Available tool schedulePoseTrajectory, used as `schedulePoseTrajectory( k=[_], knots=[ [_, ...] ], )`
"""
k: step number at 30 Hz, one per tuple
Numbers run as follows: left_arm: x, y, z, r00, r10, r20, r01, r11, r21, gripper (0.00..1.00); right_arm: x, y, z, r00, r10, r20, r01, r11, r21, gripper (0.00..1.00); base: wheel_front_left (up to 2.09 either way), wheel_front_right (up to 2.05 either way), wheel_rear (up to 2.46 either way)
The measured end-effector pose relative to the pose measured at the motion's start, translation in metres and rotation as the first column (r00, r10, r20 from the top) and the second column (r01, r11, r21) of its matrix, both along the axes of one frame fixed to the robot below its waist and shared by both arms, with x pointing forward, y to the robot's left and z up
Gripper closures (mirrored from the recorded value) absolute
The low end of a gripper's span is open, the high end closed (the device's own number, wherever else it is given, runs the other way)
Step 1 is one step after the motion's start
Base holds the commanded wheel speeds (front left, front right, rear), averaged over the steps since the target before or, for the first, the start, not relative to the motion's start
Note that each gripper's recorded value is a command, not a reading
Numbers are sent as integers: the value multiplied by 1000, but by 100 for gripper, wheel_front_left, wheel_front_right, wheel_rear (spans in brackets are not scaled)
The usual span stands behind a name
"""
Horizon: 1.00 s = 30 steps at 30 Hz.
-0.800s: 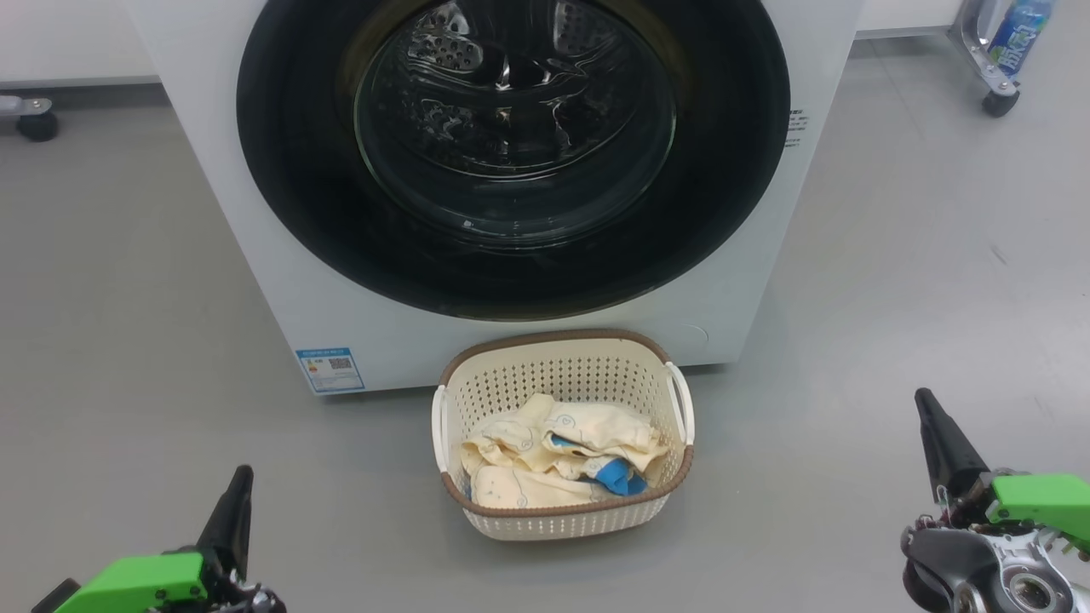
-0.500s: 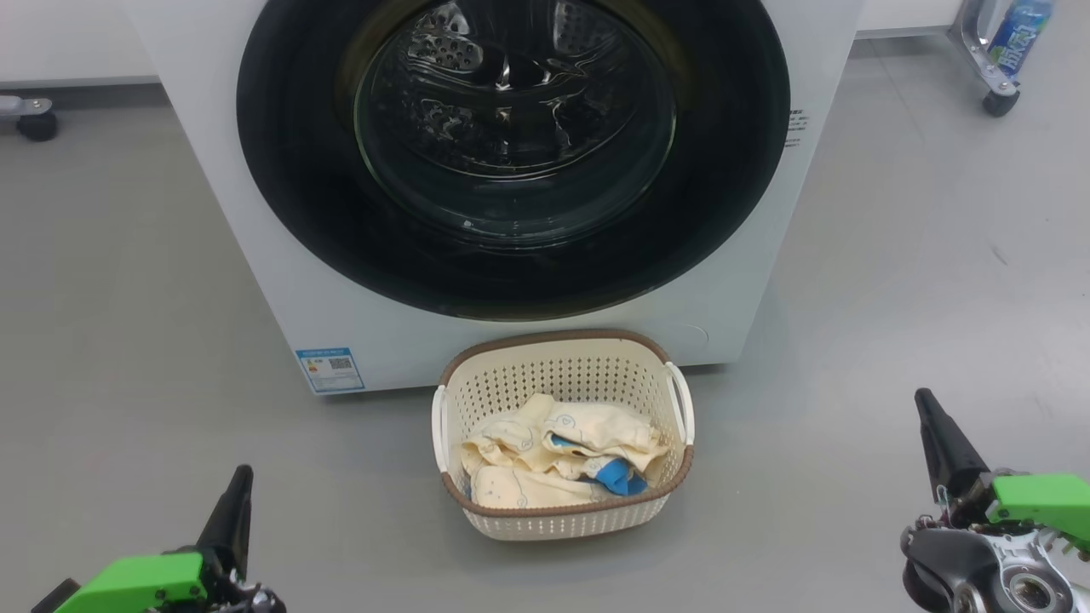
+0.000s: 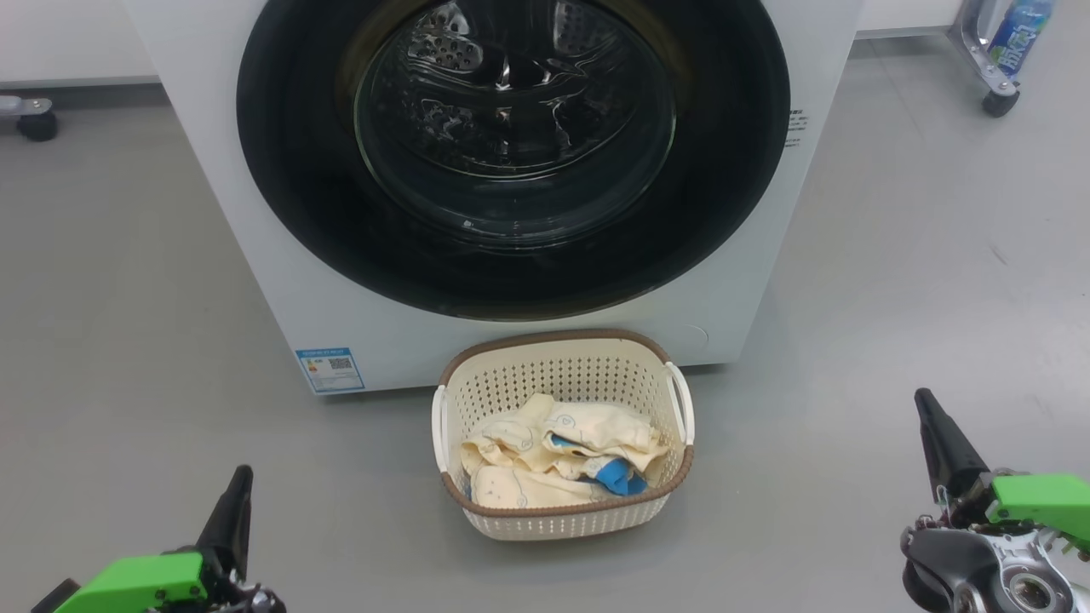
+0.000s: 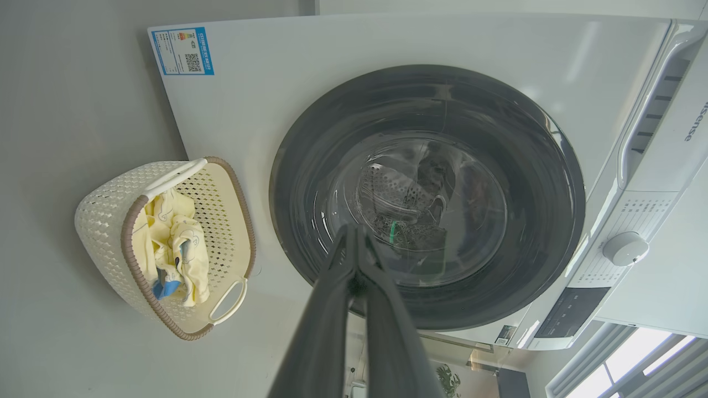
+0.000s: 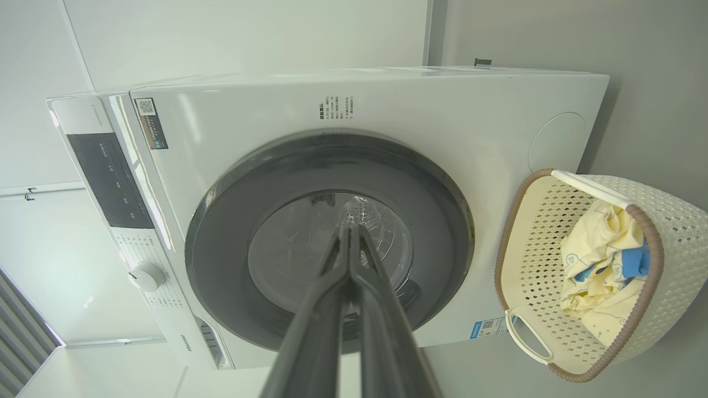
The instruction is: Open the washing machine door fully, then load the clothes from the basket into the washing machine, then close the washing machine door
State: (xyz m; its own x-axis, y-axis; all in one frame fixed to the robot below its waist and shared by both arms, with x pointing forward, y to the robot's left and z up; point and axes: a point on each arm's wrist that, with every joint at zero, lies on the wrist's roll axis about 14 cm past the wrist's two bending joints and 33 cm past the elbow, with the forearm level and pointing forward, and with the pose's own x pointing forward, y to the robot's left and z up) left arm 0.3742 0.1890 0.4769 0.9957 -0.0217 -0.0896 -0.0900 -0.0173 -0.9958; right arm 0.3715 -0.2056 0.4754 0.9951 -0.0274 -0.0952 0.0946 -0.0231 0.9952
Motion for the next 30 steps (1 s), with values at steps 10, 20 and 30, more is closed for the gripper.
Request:
schedulePoseTrajectory(
  k=[10, 20, 30],
  knots=[
    [0, 0, 0, 1000, 0, 0, 0, 1000, 0, 100, 0, 0, 0, 1000, 0, 0, 0, 1000, 0, 100, 0, 0, 0],
    [0, 0, 0, 1000, 1, 0, -1, 1000, 0, 100, 0, 0, 0, 1000, 0, 0, 0, 1000, 0, 100, 0, 0, 0],
    [-35, -10, -59, 983, -7, -186, 2, 1000, -31, 0, -39, 10, -63, 981, 3, -194, 5, 999, 41, 0, 0, 0, 0]
  ],
)
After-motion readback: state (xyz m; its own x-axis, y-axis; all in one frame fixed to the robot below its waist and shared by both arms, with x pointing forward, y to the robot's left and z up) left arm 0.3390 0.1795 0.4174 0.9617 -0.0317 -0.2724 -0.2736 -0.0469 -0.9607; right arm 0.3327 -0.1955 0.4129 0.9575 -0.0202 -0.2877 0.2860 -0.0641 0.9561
